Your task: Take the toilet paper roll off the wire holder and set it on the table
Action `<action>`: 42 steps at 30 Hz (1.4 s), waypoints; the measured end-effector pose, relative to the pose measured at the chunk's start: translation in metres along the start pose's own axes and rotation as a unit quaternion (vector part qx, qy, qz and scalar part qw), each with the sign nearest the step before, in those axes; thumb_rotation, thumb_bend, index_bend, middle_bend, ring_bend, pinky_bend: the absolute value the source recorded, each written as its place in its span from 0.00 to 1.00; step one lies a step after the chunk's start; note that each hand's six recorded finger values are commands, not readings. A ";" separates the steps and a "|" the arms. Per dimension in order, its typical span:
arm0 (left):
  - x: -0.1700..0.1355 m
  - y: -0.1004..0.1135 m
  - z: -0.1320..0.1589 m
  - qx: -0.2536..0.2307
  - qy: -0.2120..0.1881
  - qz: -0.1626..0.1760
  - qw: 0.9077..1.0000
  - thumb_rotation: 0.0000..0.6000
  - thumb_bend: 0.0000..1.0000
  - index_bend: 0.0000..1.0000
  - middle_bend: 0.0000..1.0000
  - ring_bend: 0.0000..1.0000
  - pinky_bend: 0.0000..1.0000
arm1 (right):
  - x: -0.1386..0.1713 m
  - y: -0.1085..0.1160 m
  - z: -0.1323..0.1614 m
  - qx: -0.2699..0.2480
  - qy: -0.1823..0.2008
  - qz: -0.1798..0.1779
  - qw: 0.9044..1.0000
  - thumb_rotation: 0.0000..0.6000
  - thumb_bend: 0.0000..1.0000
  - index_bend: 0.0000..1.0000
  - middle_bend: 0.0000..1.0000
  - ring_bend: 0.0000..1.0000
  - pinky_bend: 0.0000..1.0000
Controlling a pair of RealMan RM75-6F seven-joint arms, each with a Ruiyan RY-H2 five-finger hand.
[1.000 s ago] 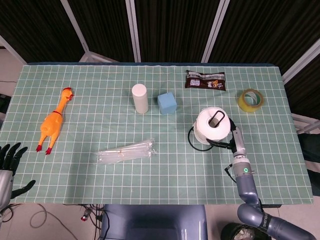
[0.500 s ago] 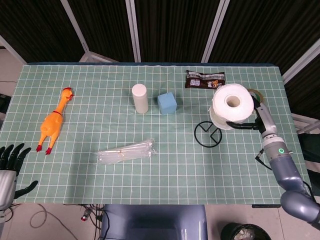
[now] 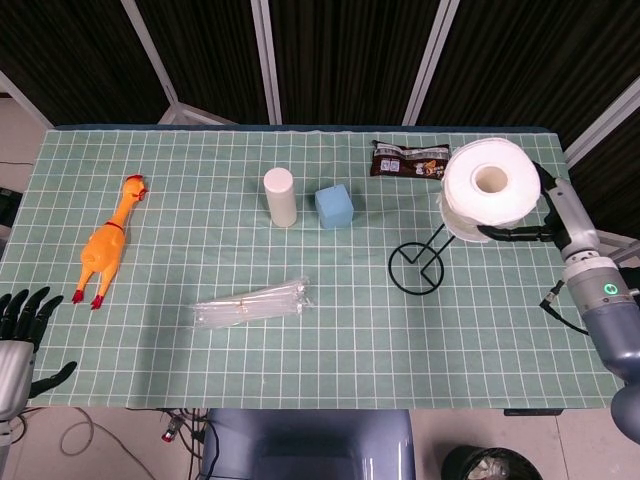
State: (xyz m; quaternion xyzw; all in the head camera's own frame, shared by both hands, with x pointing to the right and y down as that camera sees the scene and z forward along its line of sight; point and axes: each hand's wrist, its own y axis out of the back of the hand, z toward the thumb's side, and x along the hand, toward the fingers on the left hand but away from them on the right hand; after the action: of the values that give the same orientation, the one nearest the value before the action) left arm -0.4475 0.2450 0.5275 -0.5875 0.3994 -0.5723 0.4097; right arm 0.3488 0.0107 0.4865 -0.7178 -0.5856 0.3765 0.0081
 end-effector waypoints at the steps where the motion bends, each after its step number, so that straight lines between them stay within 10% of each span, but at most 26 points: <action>1: 0.000 0.000 0.000 0.000 0.000 0.000 1.000 1.00 0.04 0.14 0.04 0.00 0.00 | 0.002 0.004 -0.002 -0.001 0.000 -0.004 1.000 1.00 0.00 0.38 0.32 0.07 0.00; 17: 0.000 -0.001 0.001 0.001 -0.001 0.000 1.000 1.00 0.04 0.14 0.04 0.00 0.00 | 0.038 0.043 -0.046 0.020 -0.028 -0.005 0.999 1.00 0.00 0.38 0.32 0.07 0.00; 31: 0.000 0.000 0.000 -0.002 0.000 0.000 1.000 1.00 0.04 0.14 0.04 0.00 0.00 | 0.070 -0.019 -0.155 -0.042 -0.089 0.044 0.994 1.00 0.00 0.38 0.32 0.07 0.00; 42: 0.001 0.000 0.000 -0.001 0.000 0.001 1.000 1.00 0.05 0.14 0.04 0.00 0.00 | 0.087 -0.089 -0.188 -0.066 -0.054 0.081 0.993 1.00 0.00 0.38 0.31 0.07 0.00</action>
State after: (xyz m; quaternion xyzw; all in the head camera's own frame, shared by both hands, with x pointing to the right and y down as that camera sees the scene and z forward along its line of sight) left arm -0.4473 0.2443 0.5281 -0.5875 0.4006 -0.5716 0.4094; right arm 0.3808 0.1927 0.6156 -0.7406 -0.5485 0.3746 -0.1011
